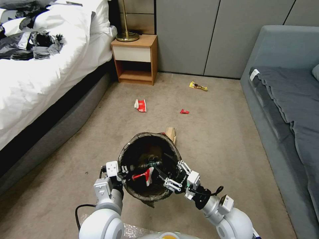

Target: Pick up the trash bin, then pick up the garbage from the floor and place it into the trash bin.

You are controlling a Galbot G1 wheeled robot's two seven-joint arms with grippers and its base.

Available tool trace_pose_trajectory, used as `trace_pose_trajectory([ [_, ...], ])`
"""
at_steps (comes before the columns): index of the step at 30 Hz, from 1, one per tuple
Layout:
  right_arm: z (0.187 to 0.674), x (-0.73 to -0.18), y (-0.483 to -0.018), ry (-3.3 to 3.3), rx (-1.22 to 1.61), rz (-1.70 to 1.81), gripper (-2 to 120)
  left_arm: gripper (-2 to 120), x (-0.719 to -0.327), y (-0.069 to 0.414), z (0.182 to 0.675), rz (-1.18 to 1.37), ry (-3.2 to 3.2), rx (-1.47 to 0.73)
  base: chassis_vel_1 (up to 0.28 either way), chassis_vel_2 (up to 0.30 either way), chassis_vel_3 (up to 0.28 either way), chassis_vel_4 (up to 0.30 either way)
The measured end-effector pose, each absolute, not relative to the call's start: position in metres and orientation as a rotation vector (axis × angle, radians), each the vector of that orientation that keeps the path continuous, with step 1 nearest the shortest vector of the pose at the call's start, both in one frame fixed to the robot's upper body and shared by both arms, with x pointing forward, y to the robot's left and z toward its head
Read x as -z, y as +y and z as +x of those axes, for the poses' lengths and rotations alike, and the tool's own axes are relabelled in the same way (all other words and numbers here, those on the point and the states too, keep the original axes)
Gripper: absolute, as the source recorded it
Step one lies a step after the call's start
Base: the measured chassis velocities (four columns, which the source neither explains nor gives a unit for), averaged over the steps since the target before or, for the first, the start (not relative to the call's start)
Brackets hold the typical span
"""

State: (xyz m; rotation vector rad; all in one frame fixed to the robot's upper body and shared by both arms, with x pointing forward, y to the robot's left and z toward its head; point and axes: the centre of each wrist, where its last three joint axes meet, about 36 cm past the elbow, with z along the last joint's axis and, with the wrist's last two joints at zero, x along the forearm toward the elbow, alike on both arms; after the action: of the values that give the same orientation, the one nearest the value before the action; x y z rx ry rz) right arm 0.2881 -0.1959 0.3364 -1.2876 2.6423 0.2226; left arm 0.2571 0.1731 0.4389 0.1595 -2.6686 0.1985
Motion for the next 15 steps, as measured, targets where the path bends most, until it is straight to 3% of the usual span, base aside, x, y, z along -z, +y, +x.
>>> trace_pose_trajectory([
  [5,0.29,-0.366,-0.191,2.585,-0.276,-1.223,99,0,-0.437,0.174,0.257,0.16,-2.663,-0.191,0.0,0.0,0.0,0.0],
  [11,0.292,-0.434,-0.192,2.53,-0.271,-0.933,100,0,-0.429,0.181,0.258,0.169,-2.654,-0.149,0.0,0.0,0.0,0.0],
  [15,0.287,-0.448,-0.199,2.593,-0.16,-0.676,100,0,-0.426,0.183,0.258,0.178,-2.655,-0.136,0.0,0.0,0.0,0.0],
])
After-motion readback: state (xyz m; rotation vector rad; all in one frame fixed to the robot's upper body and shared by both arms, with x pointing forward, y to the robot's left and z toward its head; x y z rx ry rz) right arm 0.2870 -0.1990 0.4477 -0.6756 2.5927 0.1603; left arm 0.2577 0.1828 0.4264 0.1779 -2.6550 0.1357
